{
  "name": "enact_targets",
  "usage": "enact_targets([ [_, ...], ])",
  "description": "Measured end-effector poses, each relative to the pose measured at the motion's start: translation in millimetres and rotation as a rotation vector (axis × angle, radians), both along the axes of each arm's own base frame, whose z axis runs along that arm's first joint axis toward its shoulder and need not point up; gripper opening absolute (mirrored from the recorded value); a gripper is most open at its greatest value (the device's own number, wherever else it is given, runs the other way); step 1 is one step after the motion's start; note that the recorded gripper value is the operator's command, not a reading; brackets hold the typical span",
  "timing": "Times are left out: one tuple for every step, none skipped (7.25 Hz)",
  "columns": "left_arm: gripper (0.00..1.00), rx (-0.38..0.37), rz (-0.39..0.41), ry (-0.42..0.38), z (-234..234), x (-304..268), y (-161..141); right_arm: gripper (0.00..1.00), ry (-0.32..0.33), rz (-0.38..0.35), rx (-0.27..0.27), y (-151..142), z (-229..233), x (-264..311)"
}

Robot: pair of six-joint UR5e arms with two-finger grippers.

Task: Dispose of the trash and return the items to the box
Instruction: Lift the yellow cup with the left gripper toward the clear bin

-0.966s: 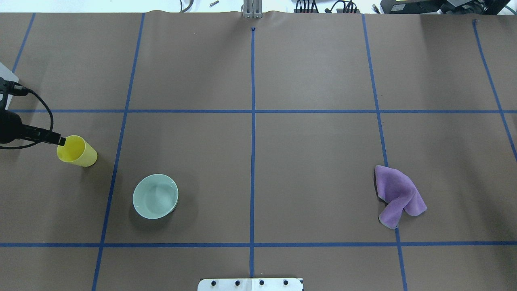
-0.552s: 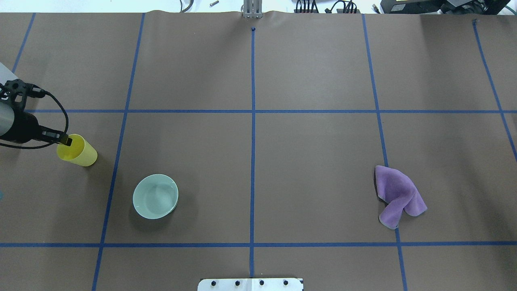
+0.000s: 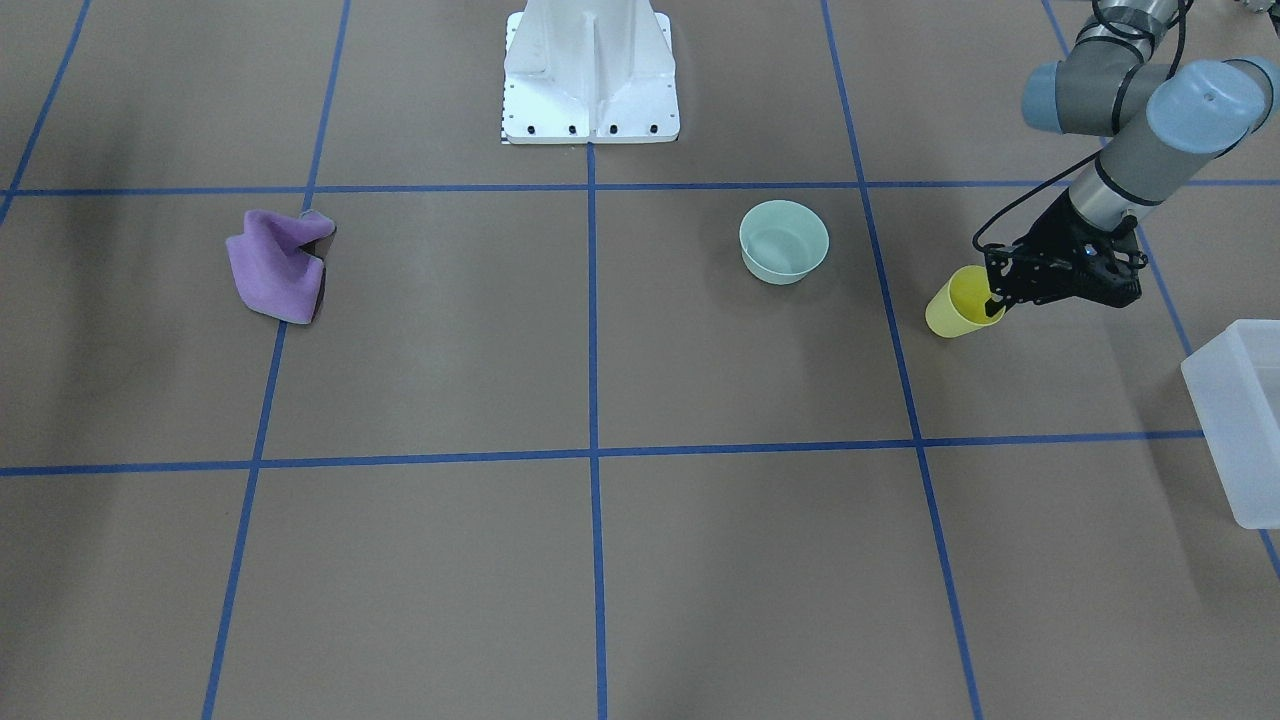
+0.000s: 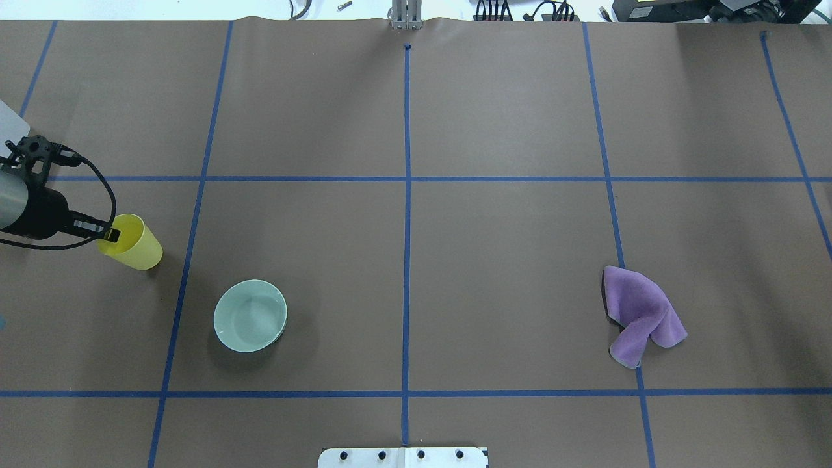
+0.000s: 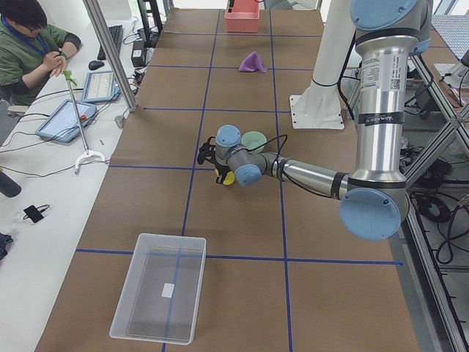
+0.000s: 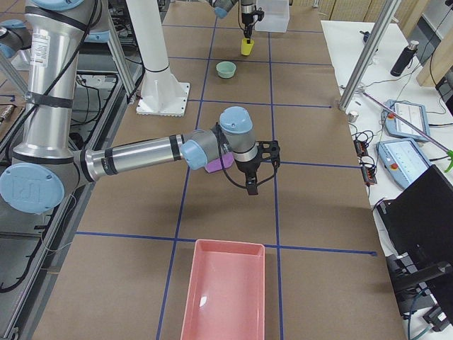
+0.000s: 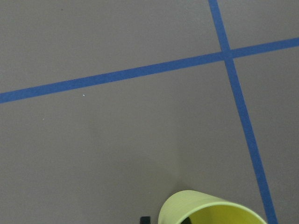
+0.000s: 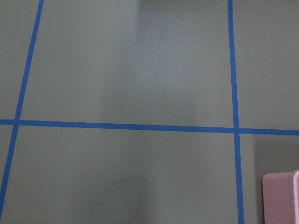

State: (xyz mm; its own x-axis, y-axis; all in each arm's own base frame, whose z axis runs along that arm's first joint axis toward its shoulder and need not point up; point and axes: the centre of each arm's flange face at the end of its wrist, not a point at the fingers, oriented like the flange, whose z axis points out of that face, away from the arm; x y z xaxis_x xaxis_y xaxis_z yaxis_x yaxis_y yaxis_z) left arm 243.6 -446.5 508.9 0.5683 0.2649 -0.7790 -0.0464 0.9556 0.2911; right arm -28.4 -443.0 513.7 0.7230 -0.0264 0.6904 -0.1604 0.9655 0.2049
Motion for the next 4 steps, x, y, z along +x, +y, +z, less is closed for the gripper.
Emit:
enact_targets([
  [0.00, 0.011, -0.005, 0.011, 3, -29, -5, 1.00, 0.000, -0.001, -0.001, 0, 0, -1],
  [0.00, 0.030, -0.019, 0.003, 13, -68, -13, 1.00, 0.000, -0.002, -0.001, 0, 0, -1],
  [0.00, 0.047, -0.038, -0.023, 25, -113, -24, 1.00, 0.000, -0.003, -0.002, 0, 1, -2],
  [0.00, 0.063, -0.044, -0.069, 36, -157, -35, 1.00, 0.000, -0.006, -0.003, 0, 1, -3],
])
